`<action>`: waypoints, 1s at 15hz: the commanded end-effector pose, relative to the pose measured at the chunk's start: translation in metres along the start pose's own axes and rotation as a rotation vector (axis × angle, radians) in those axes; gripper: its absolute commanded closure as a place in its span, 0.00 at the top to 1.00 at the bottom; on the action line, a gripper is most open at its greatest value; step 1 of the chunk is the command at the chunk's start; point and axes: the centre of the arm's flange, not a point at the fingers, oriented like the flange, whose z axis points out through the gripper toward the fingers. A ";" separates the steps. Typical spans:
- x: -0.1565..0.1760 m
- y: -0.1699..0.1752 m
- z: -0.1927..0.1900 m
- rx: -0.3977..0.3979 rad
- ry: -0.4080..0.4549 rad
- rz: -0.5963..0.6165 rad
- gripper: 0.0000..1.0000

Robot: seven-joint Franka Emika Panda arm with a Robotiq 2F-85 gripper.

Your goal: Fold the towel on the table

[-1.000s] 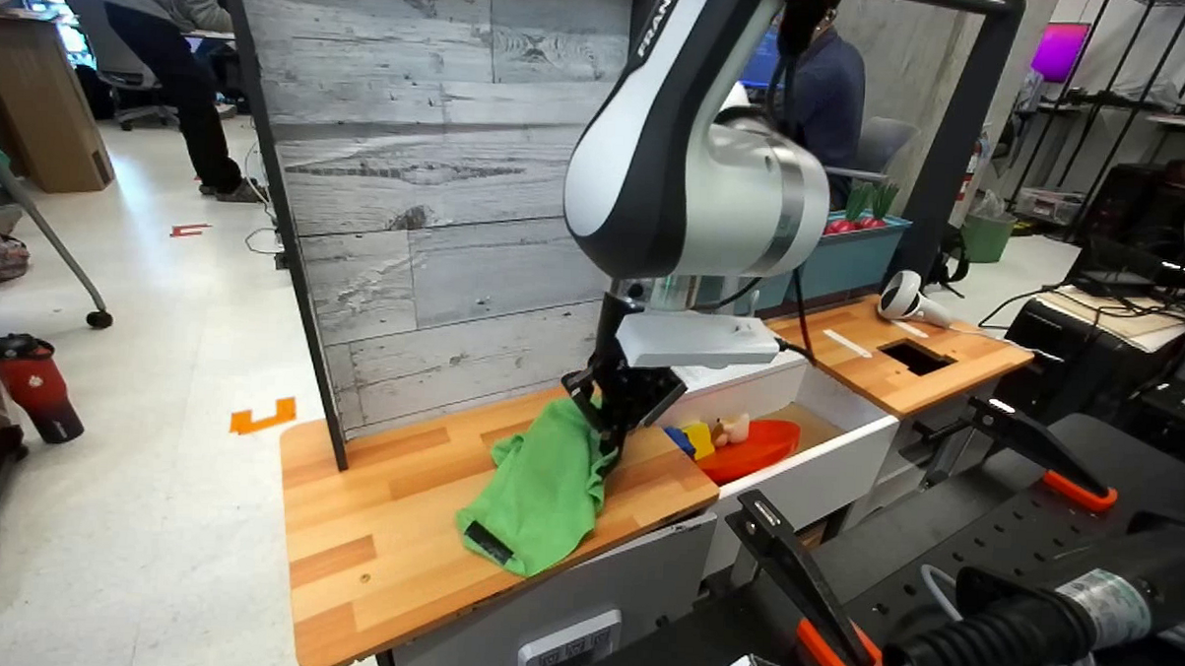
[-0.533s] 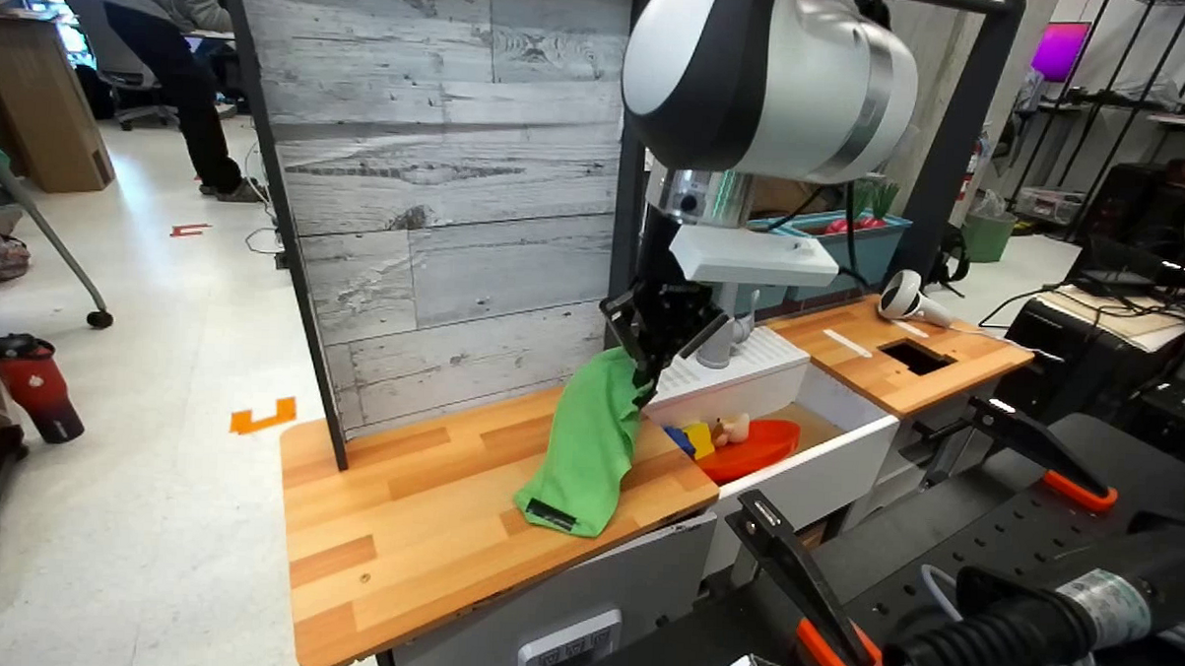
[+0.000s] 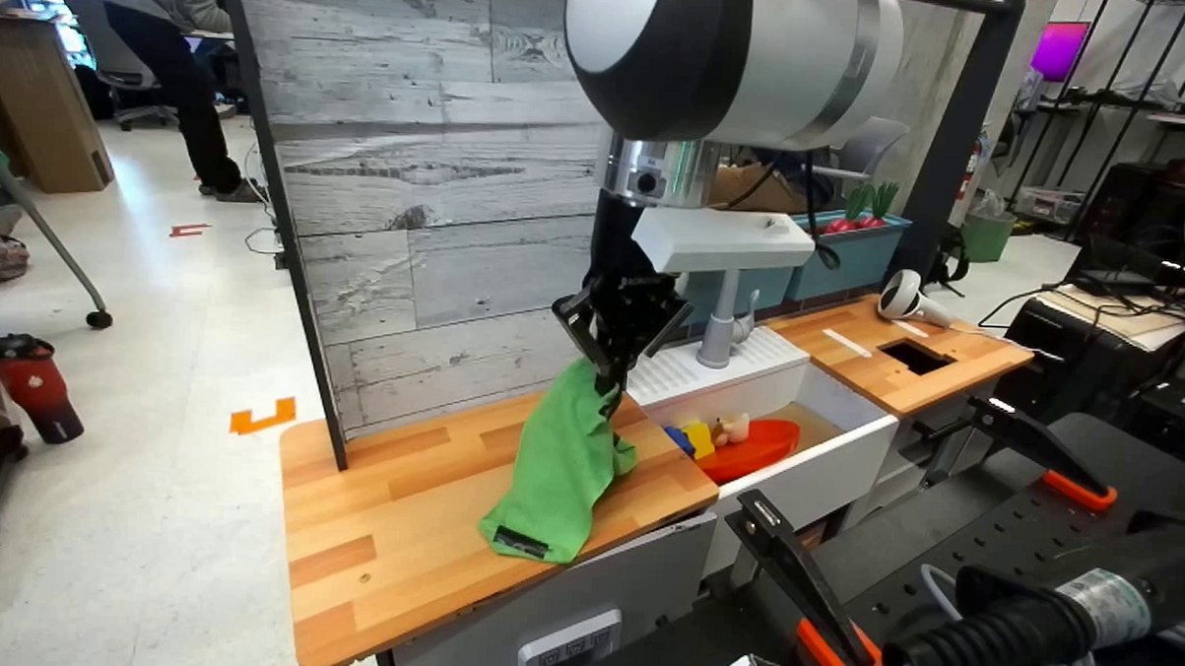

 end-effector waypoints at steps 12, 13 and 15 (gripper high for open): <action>0.037 -0.071 0.018 0.006 0.059 -0.127 0.01; 0.041 -0.076 0.026 0.008 0.062 -0.137 0.01; 0.046 -0.084 0.039 0.009 0.070 -0.152 0.01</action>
